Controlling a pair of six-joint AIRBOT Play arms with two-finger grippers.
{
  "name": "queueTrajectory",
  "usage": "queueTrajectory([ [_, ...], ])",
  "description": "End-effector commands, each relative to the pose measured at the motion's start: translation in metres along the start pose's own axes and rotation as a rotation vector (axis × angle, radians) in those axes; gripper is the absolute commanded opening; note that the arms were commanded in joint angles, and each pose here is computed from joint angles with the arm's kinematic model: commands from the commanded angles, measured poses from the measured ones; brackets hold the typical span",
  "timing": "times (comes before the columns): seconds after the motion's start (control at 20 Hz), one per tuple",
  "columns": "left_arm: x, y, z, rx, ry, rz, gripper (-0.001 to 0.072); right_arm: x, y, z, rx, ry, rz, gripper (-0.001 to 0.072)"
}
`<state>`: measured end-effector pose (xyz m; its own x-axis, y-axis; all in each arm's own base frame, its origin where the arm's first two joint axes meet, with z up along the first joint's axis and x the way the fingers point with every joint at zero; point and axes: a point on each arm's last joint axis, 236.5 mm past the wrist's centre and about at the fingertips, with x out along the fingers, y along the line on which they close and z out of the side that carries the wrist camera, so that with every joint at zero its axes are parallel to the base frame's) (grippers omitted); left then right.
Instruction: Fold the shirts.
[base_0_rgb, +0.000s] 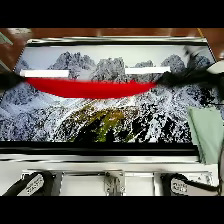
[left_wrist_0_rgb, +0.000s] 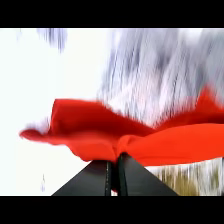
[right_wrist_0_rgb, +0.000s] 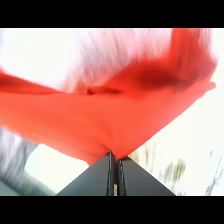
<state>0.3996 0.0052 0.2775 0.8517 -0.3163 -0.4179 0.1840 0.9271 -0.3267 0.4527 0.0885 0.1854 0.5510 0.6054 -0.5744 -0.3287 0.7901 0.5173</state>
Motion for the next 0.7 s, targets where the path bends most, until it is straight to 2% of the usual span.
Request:
queueTrajectory([
  [0.0,-0.170,-0.113,0.146,0.300,-0.572,0.042,0.0044,-0.190,0.130,0.104,-0.438,-0.542,-0.158,0.0055],
  [0.15,-0.270,-0.186,0.154,0.412,-0.779,0.028,0.0044,-0.328,0.215,0.099,-0.572,-0.892,-0.322,0.0055],
  [0.25,-0.314,-0.210,0.140,0.460,-0.851,0.070,0.0044,-0.374,0.241,0.073,-0.579,-0.990,-0.380,0.0055],
  [0.45,-0.341,-0.194,0.104,0.433,-0.796,0.241,0.0043,-0.408,0.253,0.028,-0.575,-1.008,-0.474,0.0055],
  [0.65,-0.297,-0.169,0.059,0.403,-0.512,0.257,0.0044,-0.386,0.226,0.013,-0.528,-0.859,-0.522,0.0055],
])
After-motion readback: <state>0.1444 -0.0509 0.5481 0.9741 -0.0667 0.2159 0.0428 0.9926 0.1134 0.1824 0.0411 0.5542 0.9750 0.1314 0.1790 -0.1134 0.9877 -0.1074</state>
